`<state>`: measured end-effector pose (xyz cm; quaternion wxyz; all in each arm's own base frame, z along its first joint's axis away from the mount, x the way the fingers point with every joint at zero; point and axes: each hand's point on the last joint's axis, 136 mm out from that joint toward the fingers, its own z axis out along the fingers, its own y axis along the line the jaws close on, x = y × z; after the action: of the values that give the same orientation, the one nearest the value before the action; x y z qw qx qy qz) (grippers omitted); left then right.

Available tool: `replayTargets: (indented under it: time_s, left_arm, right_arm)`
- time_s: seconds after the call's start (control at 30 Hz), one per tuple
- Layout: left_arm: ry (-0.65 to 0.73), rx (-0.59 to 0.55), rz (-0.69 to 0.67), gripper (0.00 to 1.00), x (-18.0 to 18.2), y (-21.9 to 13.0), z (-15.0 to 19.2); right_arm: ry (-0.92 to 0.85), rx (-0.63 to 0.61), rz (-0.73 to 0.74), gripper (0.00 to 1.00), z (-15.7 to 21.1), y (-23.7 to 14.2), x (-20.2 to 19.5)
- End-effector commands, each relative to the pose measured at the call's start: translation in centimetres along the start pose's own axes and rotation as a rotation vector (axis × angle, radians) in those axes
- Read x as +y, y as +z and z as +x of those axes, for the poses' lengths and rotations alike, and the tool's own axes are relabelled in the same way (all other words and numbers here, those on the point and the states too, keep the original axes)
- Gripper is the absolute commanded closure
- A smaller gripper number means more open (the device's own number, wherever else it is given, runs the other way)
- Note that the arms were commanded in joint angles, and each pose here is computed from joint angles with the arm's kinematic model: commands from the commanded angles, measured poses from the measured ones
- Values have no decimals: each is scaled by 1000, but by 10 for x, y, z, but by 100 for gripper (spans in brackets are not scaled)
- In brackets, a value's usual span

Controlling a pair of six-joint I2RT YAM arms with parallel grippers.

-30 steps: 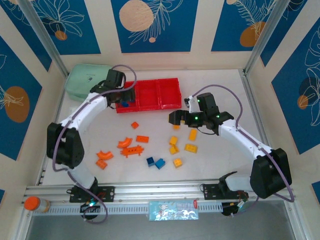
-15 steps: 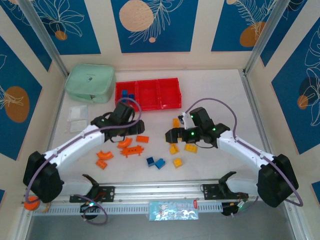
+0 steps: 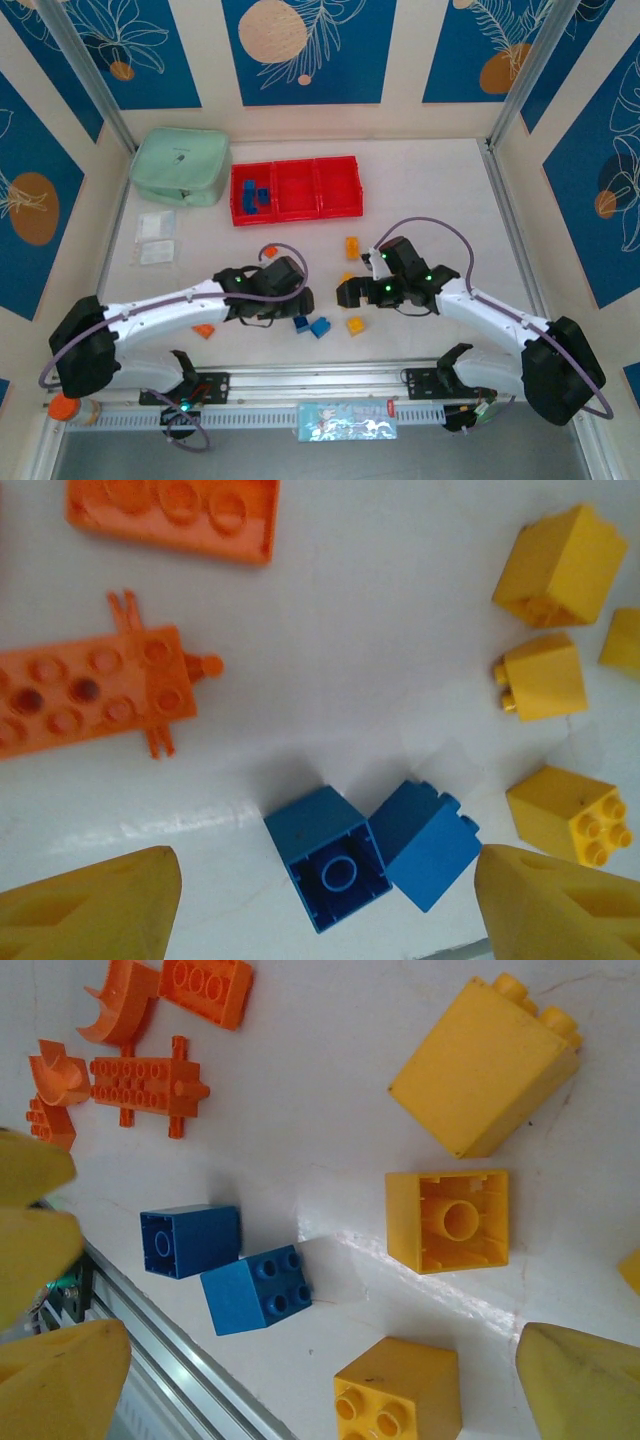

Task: Sort the legos into containers by color
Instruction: Pick up the lego from the middle-left of the table.

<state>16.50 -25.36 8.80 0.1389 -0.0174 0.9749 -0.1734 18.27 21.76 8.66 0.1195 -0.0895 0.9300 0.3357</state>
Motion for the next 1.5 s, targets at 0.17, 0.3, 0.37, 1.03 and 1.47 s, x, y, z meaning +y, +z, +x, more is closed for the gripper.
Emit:
replayTargets:
  time_s: [0.17, 0.3, 0.37, 1.03, 1.47]
  left_arm:
    - [-27, 78, -96, 18, 6, 36, 28]
    - [-26, 60, -160, 22, 19, 41, 28]
    - [-26, 59, -176, 26, 24, 42, 29]
    - [22, 45, -203, 69, 28, 39, 33]
    - [107, -111, -180, 85, 16, -12, -11]
  right_arm:
    - [-8, -32, -3, 1, -5, -3, 0]
    - [-9, -30, -12, 1, -5, -3, 1]
    - [-8, -33, -11, 1, -6, -4, 0]
    - [-3, -53, -57, 1, -17, -8, 7]
    - [-2, -83, -122, 1, -54, -20, 35]
